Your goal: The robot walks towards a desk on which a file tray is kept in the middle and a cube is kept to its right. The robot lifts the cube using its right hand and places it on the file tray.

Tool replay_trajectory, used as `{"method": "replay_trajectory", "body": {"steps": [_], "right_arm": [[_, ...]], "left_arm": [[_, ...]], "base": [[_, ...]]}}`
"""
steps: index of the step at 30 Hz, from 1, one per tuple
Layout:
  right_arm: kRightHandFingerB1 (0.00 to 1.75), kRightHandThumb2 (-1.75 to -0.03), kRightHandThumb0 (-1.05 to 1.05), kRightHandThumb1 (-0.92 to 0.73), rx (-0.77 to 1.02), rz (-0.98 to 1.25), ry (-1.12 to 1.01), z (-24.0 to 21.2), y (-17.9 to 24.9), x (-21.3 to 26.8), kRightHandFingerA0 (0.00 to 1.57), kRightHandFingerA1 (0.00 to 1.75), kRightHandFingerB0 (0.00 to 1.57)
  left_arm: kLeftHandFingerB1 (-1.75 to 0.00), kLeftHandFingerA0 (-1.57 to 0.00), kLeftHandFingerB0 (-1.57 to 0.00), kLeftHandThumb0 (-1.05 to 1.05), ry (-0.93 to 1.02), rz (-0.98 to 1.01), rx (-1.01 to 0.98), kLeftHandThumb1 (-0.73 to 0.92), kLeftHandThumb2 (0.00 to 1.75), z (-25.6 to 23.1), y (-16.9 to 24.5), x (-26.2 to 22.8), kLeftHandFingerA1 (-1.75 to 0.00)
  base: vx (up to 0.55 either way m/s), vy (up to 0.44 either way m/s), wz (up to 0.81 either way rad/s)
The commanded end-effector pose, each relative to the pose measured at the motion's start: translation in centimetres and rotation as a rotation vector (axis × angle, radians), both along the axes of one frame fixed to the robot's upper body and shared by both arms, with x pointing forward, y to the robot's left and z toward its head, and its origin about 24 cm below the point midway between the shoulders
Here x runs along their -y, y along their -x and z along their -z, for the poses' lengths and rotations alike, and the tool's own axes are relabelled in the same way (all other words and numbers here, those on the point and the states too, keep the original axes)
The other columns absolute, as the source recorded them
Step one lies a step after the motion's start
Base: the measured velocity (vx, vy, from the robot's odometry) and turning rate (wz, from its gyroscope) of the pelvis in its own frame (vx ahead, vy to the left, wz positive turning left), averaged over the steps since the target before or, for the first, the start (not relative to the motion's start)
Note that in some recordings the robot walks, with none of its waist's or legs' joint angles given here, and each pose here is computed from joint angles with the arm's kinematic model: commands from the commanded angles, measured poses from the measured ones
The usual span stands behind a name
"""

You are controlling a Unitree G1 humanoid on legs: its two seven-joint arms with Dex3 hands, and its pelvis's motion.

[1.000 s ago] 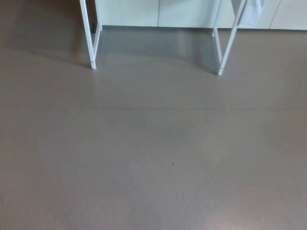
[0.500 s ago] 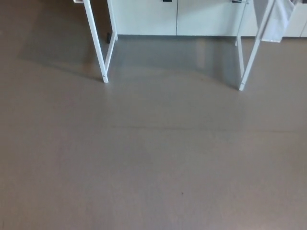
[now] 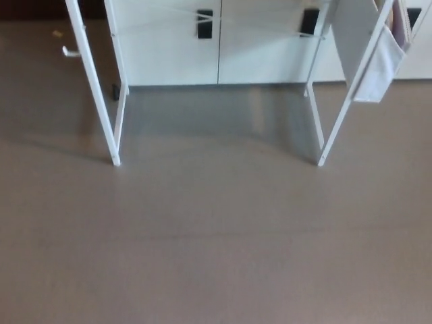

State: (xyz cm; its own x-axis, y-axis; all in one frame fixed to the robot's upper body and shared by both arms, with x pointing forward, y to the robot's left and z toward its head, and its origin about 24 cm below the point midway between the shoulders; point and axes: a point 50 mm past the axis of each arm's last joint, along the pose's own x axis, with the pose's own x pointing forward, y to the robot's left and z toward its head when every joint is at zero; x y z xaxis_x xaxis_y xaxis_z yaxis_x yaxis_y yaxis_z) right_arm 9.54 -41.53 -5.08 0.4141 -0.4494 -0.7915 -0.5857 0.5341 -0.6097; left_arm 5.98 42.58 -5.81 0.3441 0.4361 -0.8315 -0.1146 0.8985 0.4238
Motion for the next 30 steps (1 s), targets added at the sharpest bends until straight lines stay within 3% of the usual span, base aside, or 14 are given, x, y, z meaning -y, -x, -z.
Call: {"method": "replay_trajectory", "body": {"steps": [1, 3, 4, 5, 7, 8, 12, 13, 16, 17, 19, 21, 22, 30], "right_arm": [[0.29, -0.65, -0.76, -0.84, 0.009, 0.004, 0.021, -0.6, -0.2, 0.6, 0.40, 0.43, 0.22], [0.29, -0.65, -0.76, -0.84, 0.009, 0.004, 0.021, -0.6, -0.2, 0.6, 0.40, 0.43, 0.22], [0.29, -0.65, -0.76, -0.84, 0.011, 0.004, 0.020, -0.6, -0.2, 0.5, 0.40, 0.43, 0.22], [0.29, -0.65, -0.76, -0.84, 0.012, 0.004, 0.020, -0.6, -0.2, 0.5, 0.40, 0.43, 0.22], [0.29, -0.65, -0.76, -0.84, 0.012, 0.004, 0.020, -0.6, -0.2, 0.5, 0.40, 0.43, 0.22], [0.41, -0.88, -0.67, -0.54, 0.154, 0.125, -0.033, -0.4, 1.0, 0.3, 0.34, 0.53, 0.16], [0.29, -0.92, -0.83, -0.54, -0.030, -0.064, -0.046, -0.9, -0.5, 0.4, 0.25, 0.51, 0.07], [0.35, -0.63, -0.67, -0.77, 0.156, 0.346, -0.004, -0.6, 0.3, 1.2, 0.55, 0.50, 0.35], [0.32, -0.63, -0.77, -0.77, -0.017, -0.088, 0.152, -0.2, 0.2, 0.3, 0.35, 0.48, 0.17], [0.41, -0.96, -0.76, -0.63, 0.016, -0.006, 0.019, -0.4, 0.1, 0.4, 0.26, 0.52, 0.11], [0.41, -0.96, -0.76, -0.63, 0.039, 0.025, -0.041, -0.5, -0.2, 0.4, 0.26, 0.52, 0.11], [0.65, -0.96, -0.46, -0.51, 0.384, 0.404, 0.022, -0.9, 1.2, 0.1, 0.58, 0.75, 0.48], [0.27, -0.61, -0.82, -0.66, 0.035, 0.033, 0.022, -0.1, -0.4, 0.1, 0.34, 0.43, 0.16], [0.27, -0.61, -0.82, -0.66, -0.011, -0.007, 0.030, -0.1, -0.8, 0.3, 0.34, 0.43, 0.16]], "left_arm": [[-0.33, 0.00, 0.00, -0.72, -0.011, 0.019, -0.011, 0.72, 0.63, -0.2, 0.3, -0.2, -0.57], [-0.33, 0.00, 0.00, -0.72, -0.010, 0.025, -0.013, 0.72, 0.63, -0.3, 0.3, -0.2, -0.57], [-0.47, 0.00, 0.00, -0.77, -0.014, 0.019, -0.011, 0.47, 0.98, -0.3, 0.2, -0.3, -0.60], [-0.39, 0.00, 0.00, -0.74, -0.013, 0.015, -0.008, 0.70, 0.63, -0.3, 0.2, -0.3, -0.64], [-0.33, 0.00, 0.00, -0.71, 0.000, -0.003, 0.010, 0.67, 0.66, -0.3, 0.2, -0.3, -0.58], [-0.65, -0.14, -0.01, -1.05, 0.004, -0.009, 0.011, 0.63, 1.21, -0.3, 0.2, -0.3, -0.79], [-0.63, -0.13, -0.02, -1.05, 0.004, -0.001, 0.009, 0.63, 1.22, -0.3, 0.2, -0.2, -0.79], [-0.63, -0.13, -0.02, -1.05, -0.001, -0.003, 0.006, 0.63, 1.22, -0.2, 0.2, -0.2, -0.79], [-0.62, -0.08, -0.06, -1.05, 0.008, -0.009, 0.012, 0.63, 1.22, -0.2, 0.2, -0.2, -0.76], [-0.62, -0.06, -0.07, -1.05, 0.014, -0.021, 0.020, 0.63, 1.22, -0.2, 0.3, -0.2, -0.75], [-0.62, -0.06, -0.06, -1.05, 0.021, -0.032, 0.042, 0.61, 1.22, -0.3, 0.0, -0.3, -0.76], [-0.60, -0.02, -0.08, -1.05, 0.028, -0.047, 0.050, 0.62, 1.22, -0.3, -0.1, -0.2, -0.74], [-0.62, -0.04, -0.08, -1.05, 0.024, -0.042, 0.046, 0.61, 1.22, -0.3, 0.0, -0.2, -0.76], [-0.58, -0.01, -0.09, -1.05, 0.024, -0.039, 0.040, 0.65, 1.22, -0.2, 0.2, -0.2, -0.72]], "base": [[0.34, -0.004, 0.19], [0.44, -0.032, 0.19], [0.49, -0.106, 0.24], [0.56, -0.045, 0.54], [0.50, -0.094, 0.32], [0.48, -0.081, 0.36], [0.49, -0.069, 0.05], [0.43, -0.012, -0.12], [0.41, 0.080, -0.22], [0.48, 0.169, -0.21], [0.56, 0.273, -0.17], [0.54, 0.304, -0.27], [0.52, 0.286, -0.47], [0.42, 0.117, -0.03]]}}
